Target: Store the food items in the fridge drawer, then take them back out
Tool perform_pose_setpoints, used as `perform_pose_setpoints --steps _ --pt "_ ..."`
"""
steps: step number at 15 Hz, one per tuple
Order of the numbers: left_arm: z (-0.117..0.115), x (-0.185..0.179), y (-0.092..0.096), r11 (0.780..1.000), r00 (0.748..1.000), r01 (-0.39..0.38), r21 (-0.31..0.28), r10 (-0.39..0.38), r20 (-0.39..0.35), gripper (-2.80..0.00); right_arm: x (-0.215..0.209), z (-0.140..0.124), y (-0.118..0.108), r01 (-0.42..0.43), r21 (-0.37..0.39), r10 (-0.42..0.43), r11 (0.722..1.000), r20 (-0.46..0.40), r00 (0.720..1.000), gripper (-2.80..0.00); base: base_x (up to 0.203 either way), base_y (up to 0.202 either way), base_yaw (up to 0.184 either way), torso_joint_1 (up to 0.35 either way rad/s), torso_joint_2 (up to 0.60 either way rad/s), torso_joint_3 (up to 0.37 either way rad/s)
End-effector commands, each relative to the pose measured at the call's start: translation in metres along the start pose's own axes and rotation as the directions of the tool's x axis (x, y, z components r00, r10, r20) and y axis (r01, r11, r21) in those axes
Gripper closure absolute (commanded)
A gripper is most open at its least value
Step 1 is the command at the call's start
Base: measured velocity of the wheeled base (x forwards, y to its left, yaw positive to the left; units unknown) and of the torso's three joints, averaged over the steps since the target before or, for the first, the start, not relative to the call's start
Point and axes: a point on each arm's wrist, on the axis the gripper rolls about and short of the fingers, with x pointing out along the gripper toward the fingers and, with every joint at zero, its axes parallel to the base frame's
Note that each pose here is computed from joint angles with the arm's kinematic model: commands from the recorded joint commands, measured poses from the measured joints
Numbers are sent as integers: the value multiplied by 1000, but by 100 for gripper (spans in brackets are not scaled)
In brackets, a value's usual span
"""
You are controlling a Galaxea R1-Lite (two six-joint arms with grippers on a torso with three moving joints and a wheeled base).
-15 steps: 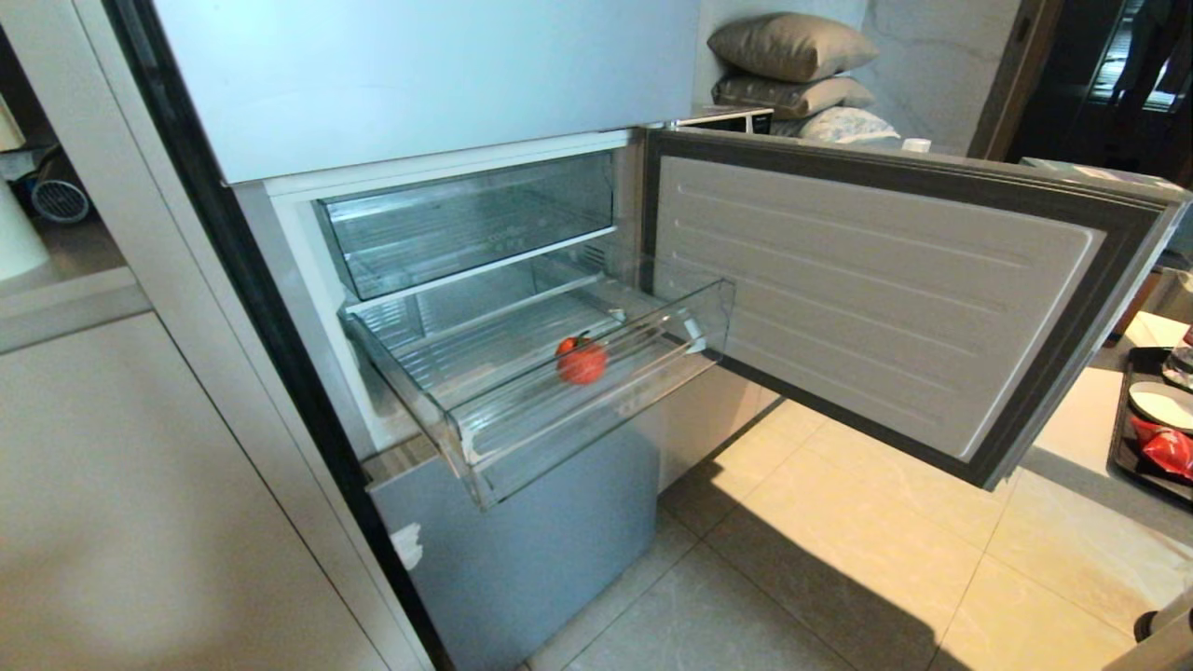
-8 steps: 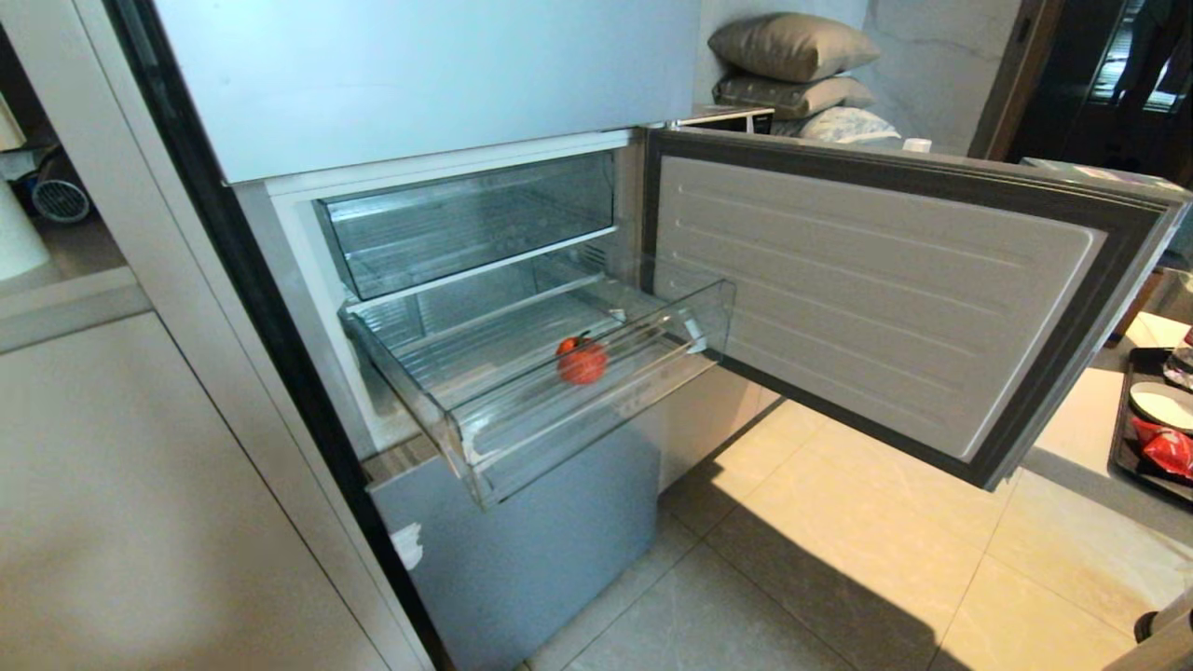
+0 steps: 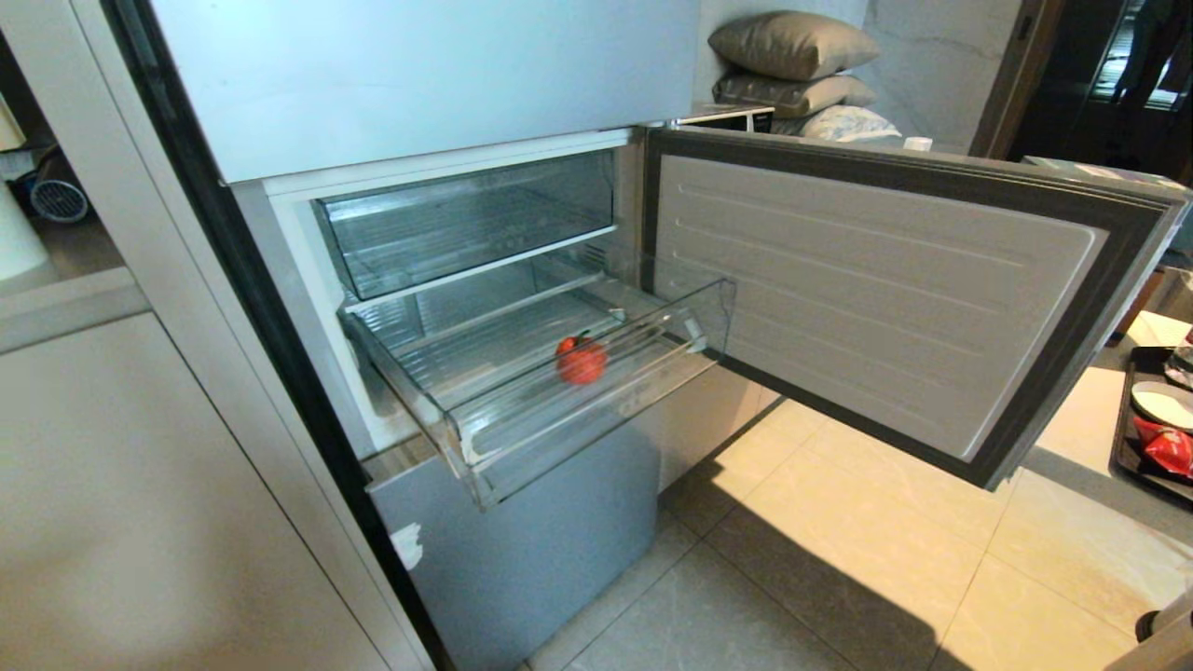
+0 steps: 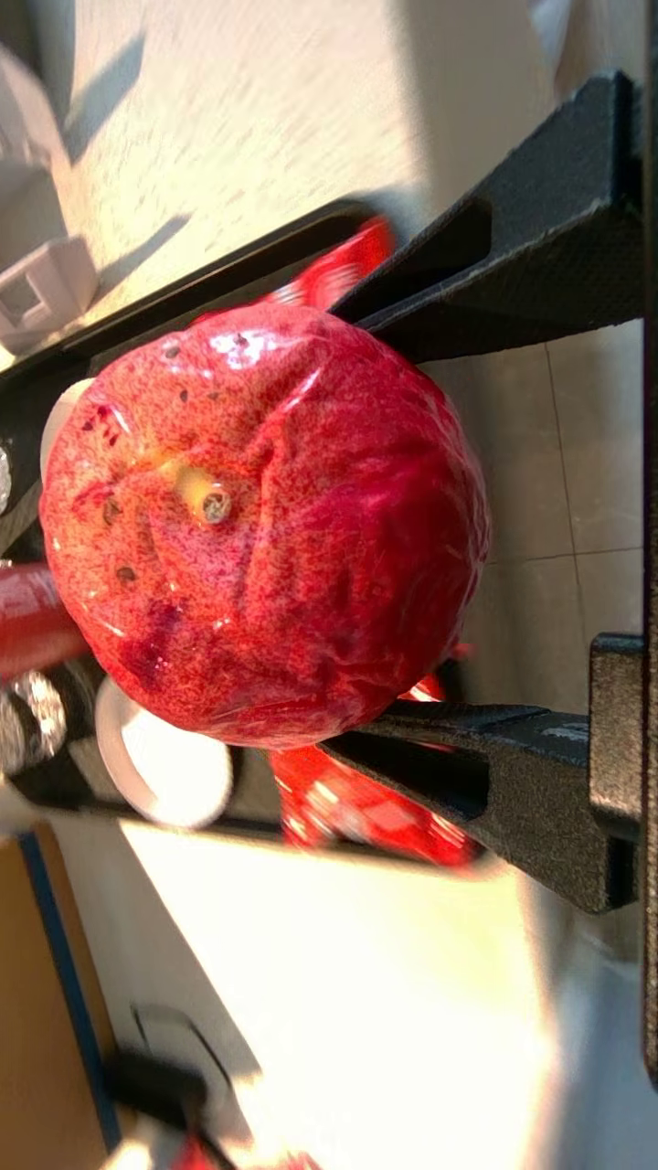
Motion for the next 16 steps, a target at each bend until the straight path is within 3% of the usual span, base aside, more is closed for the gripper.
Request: perform_pose_setpoints --steps 1,6,9,16 --pt "0 0 0 1000 1000 -1 0 1 -3 0 62 -17 -15 36 8 -35 999 -75 997 0 0 0 0 0 0 0" --pt "0 0 0 1000 1000 -1 0 1 -3 0 154 -13 -38 62 3 -62 998 -14 998 0 0 0 0 0 0 0" --pt "0 0 0 1000 1000 -1 0 1 -3 0 188 -23 -53 79 -4 -79 997 -7 997 0 0 0 0 0 0 0" --pt "0 0 0 1000 1000 -1 0 1 -3 0 216 -32 -59 45 -2 -45 999 4 999 0 0 0 0 0 0 0"
